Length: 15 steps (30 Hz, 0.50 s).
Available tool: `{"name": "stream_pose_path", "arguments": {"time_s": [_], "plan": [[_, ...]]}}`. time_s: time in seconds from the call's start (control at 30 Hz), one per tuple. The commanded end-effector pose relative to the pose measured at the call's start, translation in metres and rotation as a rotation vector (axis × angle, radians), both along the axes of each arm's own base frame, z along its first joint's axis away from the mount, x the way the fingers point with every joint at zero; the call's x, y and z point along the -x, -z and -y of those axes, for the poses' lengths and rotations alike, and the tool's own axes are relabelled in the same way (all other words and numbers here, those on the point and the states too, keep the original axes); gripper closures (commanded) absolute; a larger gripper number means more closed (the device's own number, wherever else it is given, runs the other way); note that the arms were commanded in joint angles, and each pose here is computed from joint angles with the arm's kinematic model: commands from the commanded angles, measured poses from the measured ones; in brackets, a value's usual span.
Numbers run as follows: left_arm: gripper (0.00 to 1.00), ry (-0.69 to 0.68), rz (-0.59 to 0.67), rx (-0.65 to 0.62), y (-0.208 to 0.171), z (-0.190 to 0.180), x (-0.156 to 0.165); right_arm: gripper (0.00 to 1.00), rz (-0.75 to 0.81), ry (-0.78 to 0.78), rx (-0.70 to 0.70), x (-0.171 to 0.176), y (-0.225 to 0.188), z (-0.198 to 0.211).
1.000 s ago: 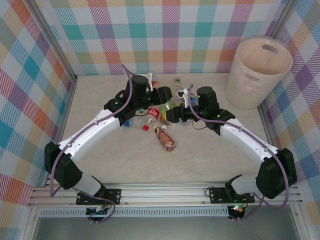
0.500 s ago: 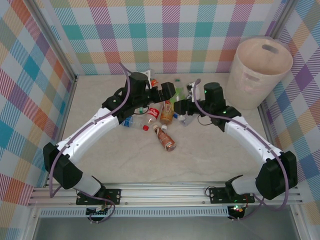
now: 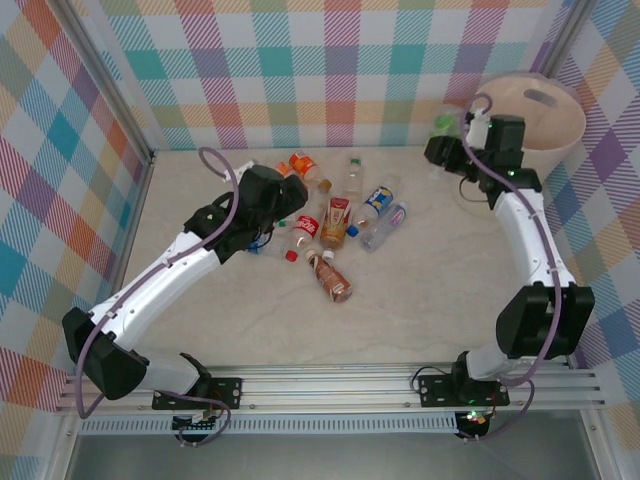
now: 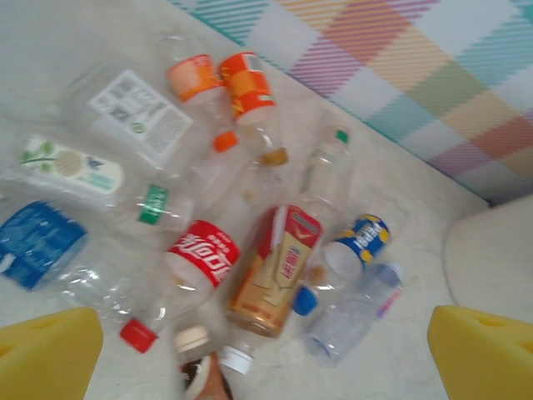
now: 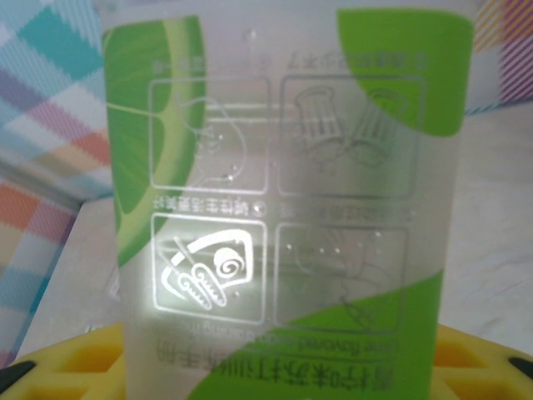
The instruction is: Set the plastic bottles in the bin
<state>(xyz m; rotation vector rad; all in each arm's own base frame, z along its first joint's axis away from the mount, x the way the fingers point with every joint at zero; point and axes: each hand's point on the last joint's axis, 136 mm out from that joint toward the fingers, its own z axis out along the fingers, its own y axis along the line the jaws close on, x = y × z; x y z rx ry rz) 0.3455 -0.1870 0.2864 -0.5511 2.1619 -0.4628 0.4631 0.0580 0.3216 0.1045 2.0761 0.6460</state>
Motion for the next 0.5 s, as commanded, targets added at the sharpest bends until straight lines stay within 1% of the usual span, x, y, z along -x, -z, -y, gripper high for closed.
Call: {"name": "stream_pose_path", "arguments": {"time_s": [0.0,0.07,0.17,0.3,0.47], "plan": [[0.0,-0.131,-0.02,-0.012,0.014,-0.028,0.011,0.48,0.045,0.052,-0.013,-0.015,-0.029,0.024],[0.0,-0.152,-0.029,-0.009,0.021,-0.033,0.014,0.48,0.065,0.084,-0.033,-0.027,-0.038,0.039],[0.0,-0.171,-0.042,-0.024,0.028,-0.038,0.017,0.47,0.085,0.174,-0.061,-0.044,-0.047,0.068],[0.0,-0.183,-0.057,-0.039,0.032,-0.04,0.019,0.47,0.11,0.265,-0.142,-0.061,-0.053,0.104],[0.0,-0.183,-0.062,-0.042,0.035,-0.04,0.018,0.46,0.124,0.29,-0.279,-0.071,-0.059,0.134]]}}
